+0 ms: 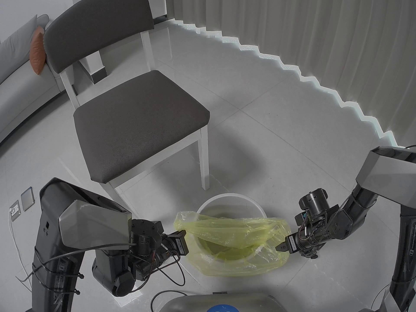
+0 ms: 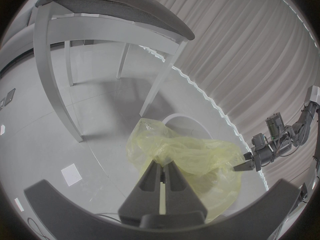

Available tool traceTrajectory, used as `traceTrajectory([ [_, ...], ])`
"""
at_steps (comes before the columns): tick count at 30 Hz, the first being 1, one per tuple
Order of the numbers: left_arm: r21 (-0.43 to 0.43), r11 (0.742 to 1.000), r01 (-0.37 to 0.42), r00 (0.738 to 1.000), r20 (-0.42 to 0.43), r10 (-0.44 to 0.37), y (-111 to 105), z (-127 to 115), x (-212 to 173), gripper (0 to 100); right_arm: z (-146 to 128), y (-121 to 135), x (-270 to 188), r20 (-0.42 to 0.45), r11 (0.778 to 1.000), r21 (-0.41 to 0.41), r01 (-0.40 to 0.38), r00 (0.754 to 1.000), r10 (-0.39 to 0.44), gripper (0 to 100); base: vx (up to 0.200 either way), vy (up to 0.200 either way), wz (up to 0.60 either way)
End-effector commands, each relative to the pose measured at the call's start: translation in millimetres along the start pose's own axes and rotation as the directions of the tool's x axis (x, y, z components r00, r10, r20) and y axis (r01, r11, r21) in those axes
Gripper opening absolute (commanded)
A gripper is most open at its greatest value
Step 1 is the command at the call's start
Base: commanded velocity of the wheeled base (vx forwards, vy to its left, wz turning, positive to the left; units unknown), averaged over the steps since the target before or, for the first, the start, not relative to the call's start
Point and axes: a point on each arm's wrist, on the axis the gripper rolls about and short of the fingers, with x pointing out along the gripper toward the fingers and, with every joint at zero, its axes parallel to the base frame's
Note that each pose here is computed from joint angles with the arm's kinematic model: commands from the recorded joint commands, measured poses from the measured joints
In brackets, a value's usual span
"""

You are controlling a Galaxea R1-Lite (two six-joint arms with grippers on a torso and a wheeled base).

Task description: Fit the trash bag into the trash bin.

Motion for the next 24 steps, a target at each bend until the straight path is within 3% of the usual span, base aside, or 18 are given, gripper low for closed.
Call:
traceTrajectory([
  [1, -0.002, 1.0, 0.014, 1.0, 0.021, -0.014, -3.4, 1.7, 2.4, 0, -1.5, -5.2, -18.6, 0.023, 1.0, -0.009, 0.007, 1.0, -0.007, 100, 0.0, 0.0, 0.0],
  [8, 0.002, 1.0, 0.026, 0.999, 0.023, -0.026, -8.7, -1.5, 7.0, 0, 17.2, 8.1, -50.2, 0.134, 0.999, -0.043, -0.014, 0.991, 0.02, 100, 0.0, 0.0, 0.0],
  [14, 0.002, 1.0, -0.006, 1.0, 0.023, 0.006, -4.2, -13.2, 22.1, 0, 32.5, 46.2, -62.2, 0.211, 0.99, -0.136, -0.037, 0.975, 0.066, 100, 0.0, 0.0, 0.0],
  [24, -0.001, 1.0, -0.014, 0.999, 0.029, 0.014, -2.2, -12.4, 23.3, 0, 54.8, 91.5, -66.1, 0.221, 0.959, -0.276, -0.057, 0.968, 0.121, 100, 0.0, 0.0, 0.0],
])
